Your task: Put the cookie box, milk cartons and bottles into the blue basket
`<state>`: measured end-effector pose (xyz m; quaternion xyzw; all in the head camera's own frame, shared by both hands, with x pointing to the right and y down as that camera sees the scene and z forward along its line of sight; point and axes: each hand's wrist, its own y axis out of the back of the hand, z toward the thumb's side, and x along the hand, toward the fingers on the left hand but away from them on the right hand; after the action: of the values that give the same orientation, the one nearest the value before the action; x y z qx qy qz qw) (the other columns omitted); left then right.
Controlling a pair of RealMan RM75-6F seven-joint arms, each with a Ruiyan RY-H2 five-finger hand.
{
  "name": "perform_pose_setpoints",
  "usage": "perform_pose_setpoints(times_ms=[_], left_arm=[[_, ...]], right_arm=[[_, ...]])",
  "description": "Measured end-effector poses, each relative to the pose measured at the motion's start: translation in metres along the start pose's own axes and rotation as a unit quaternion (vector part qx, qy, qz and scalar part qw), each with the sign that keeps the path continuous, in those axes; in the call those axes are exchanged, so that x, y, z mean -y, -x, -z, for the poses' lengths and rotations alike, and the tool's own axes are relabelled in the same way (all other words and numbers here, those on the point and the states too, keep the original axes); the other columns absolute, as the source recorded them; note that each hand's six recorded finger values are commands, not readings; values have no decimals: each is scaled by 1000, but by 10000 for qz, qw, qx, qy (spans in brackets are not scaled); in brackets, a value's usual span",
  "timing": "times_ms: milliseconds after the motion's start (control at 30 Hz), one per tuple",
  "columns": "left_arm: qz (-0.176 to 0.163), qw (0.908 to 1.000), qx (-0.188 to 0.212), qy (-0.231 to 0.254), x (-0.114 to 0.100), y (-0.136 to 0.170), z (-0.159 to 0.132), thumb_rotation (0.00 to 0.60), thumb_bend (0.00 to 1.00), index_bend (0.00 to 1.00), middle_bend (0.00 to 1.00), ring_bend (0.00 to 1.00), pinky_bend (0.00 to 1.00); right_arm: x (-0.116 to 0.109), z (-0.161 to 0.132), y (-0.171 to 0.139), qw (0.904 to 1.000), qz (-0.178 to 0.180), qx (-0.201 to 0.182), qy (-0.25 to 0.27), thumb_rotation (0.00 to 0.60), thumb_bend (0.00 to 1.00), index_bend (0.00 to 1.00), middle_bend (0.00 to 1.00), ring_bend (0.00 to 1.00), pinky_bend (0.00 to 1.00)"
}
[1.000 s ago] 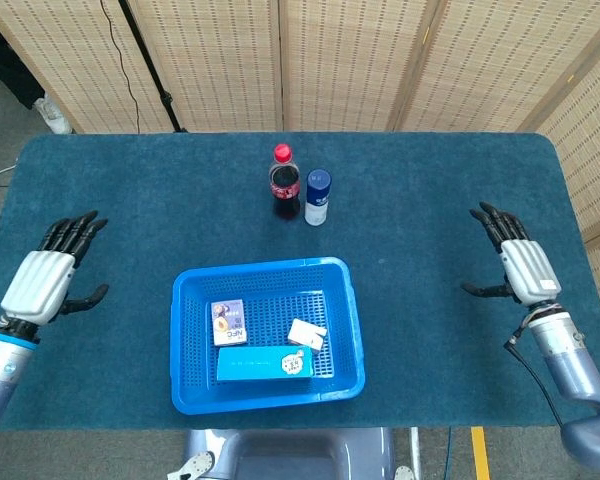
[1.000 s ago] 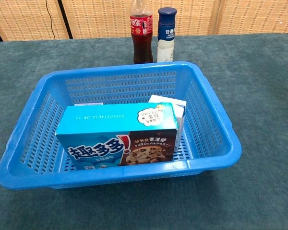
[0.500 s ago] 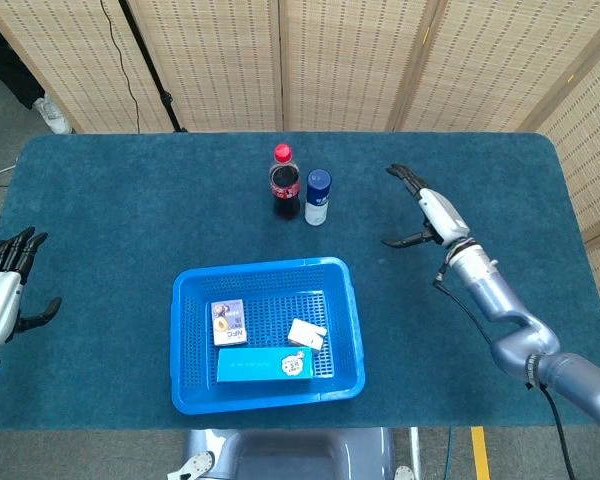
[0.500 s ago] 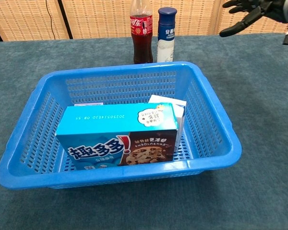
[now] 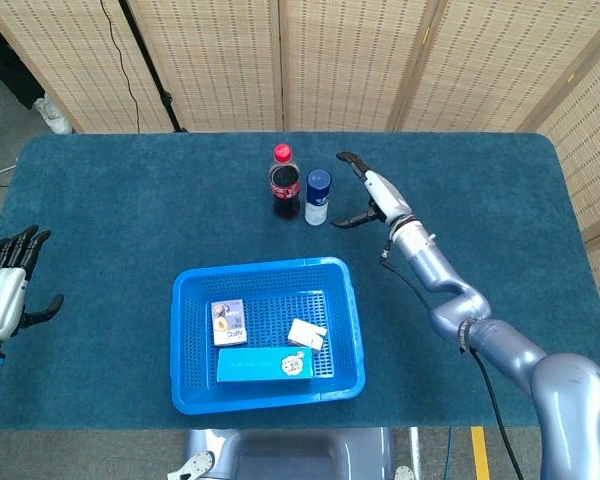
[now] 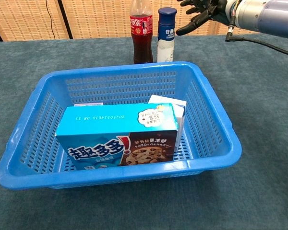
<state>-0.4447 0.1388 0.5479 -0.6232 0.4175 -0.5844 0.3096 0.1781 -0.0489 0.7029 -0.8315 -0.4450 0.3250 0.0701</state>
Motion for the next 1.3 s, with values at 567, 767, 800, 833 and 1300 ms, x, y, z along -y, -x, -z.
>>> perform_pose_setpoints(times_ms=[567, 767, 800, 833, 1300], left_arm=[[53, 9998, -163, -38, 3, -8, 6, 600, 290, 0, 0, 0, 0], [97, 9998, -185, -38, 5, -10, 7, 600, 291, 0, 0, 0, 0], [102, 9998, -182, -41, 5, -10, 7, 600, 291, 0, 0, 0, 0], [112, 9998, -177, -39, 5, -10, 7, 600, 291, 0, 0, 0, 0], [237, 9997, -95, 43, 7, -10, 6, 600, 291, 0, 0, 0, 0]], right_arm=[[35, -9, 40, 9967, 401, 295, 646, 600, 59, 443, 466, 500, 554], [33, -7, 41, 9947, 723, 278, 671, 600, 446, 559, 605, 639, 754], [32, -6, 40, 9943, 779, 264, 681, 600, 461, 561, 606, 642, 766], [31, -6, 40, 9940, 816, 255, 681, 600, 477, 562, 606, 644, 777], [-7, -10, 21, 9919, 1132, -270, 512, 600, 519, 572, 612, 649, 782]])
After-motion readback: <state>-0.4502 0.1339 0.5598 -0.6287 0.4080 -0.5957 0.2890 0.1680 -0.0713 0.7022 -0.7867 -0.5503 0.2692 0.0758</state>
